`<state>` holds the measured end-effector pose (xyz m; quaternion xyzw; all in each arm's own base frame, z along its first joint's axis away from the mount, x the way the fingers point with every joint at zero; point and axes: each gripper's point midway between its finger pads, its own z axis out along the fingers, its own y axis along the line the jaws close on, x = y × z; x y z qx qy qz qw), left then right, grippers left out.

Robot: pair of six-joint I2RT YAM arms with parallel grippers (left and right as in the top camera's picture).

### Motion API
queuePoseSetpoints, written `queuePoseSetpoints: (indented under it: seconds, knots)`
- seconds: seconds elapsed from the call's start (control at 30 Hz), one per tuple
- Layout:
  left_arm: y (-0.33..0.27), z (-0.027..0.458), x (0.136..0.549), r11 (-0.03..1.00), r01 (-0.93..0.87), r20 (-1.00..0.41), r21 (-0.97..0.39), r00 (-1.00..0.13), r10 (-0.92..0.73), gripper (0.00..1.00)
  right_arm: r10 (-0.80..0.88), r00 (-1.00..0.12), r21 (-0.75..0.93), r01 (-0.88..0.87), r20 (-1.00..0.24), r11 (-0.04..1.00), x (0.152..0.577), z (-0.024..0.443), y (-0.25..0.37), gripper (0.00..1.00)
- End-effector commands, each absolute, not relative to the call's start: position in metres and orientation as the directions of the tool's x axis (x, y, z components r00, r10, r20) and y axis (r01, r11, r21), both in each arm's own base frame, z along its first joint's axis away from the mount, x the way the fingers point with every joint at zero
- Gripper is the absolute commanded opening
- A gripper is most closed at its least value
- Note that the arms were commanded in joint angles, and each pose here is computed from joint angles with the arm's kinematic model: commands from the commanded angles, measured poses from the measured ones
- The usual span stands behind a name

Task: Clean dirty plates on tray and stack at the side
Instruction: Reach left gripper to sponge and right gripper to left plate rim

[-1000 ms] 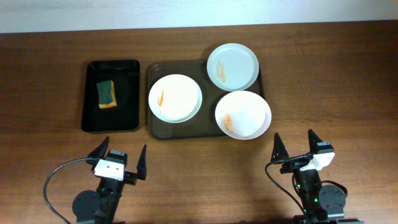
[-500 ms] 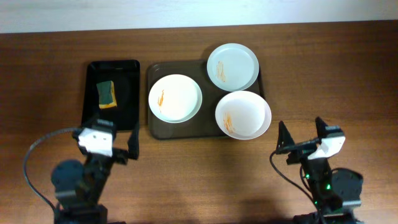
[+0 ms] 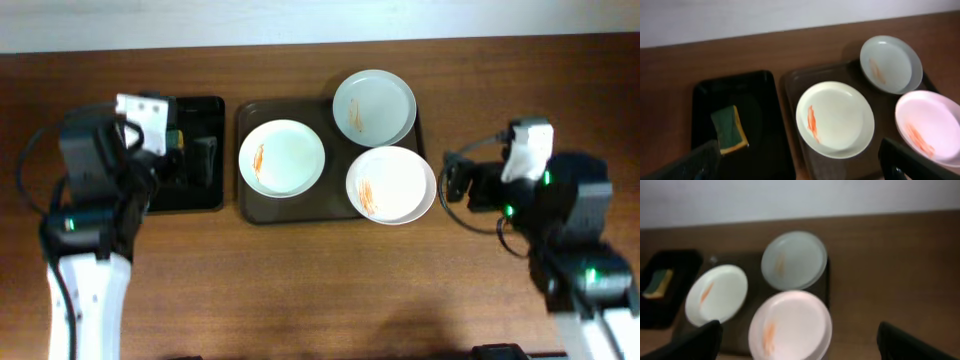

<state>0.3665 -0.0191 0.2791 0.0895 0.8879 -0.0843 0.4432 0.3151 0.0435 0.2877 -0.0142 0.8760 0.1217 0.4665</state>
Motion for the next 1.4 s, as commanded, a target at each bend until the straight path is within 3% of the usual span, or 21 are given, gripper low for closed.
queuePoseSetpoints:
  seconds: [0.0,0.1,0.4,0.6,0.87,1.03,1.27,1.37]
  knots:
    - [-0.018,0.28,0.371,0.967,0.247,-0.76,-0.069,-0.64,0.11,0.99,0.076,-0.685,0.283,-0.194,-0.725,0.939,0.325,0.291,0.064,0.98]
    - [-0.019,0.274,0.364,0.966,0.244,-0.735,-0.082,-0.669,0.107,0.99,0.071,-0.781,0.357,-0.201,-0.62,0.912,0.327,0.289,0.077,0.98]
    - [-0.021,0.271,0.361,0.965,0.233,-0.721,-0.117,-0.688,0.079,0.99,0.069,-0.802,0.43,-0.244,-0.593,0.869,0.375,0.273,0.102,1.0]
    - [0.0,0.262,0.383,0.987,0.051,-0.694,-0.15,-0.717,-0.069,0.99,0.088,-0.842,0.485,-0.219,-0.533,0.846,0.401,0.242,0.148,0.9]
    - [0.007,0.261,0.43,0.985,0.005,-0.549,-0.173,-0.831,-0.092,0.99,0.091,-0.872,0.427,-0.141,-0.48,0.893,0.424,0.179,0.208,0.85]
    - [0.03,0.232,0.434,0.98,-0.069,-0.448,-0.185,-0.882,-0.147,0.99,0.09,-0.887,0.429,-0.128,-0.452,0.894,0.432,0.141,0.243,0.74]
    - [0.042,0.2,0.44,0.976,-0.108,-0.373,-0.19,-0.911,-0.174,0.99,0.172,-0.9,0.36,0.018,-0.401,0.933,0.438,0.082,0.255,0.61]
    - [0.045,0.189,0.443,0.977,-0.117,-0.355,-0.18,-0.918,-0.176,0.99,0.18,-0.906,0.343,0.041,-0.383,0.939,0.44,0.064,0.253,0.59]
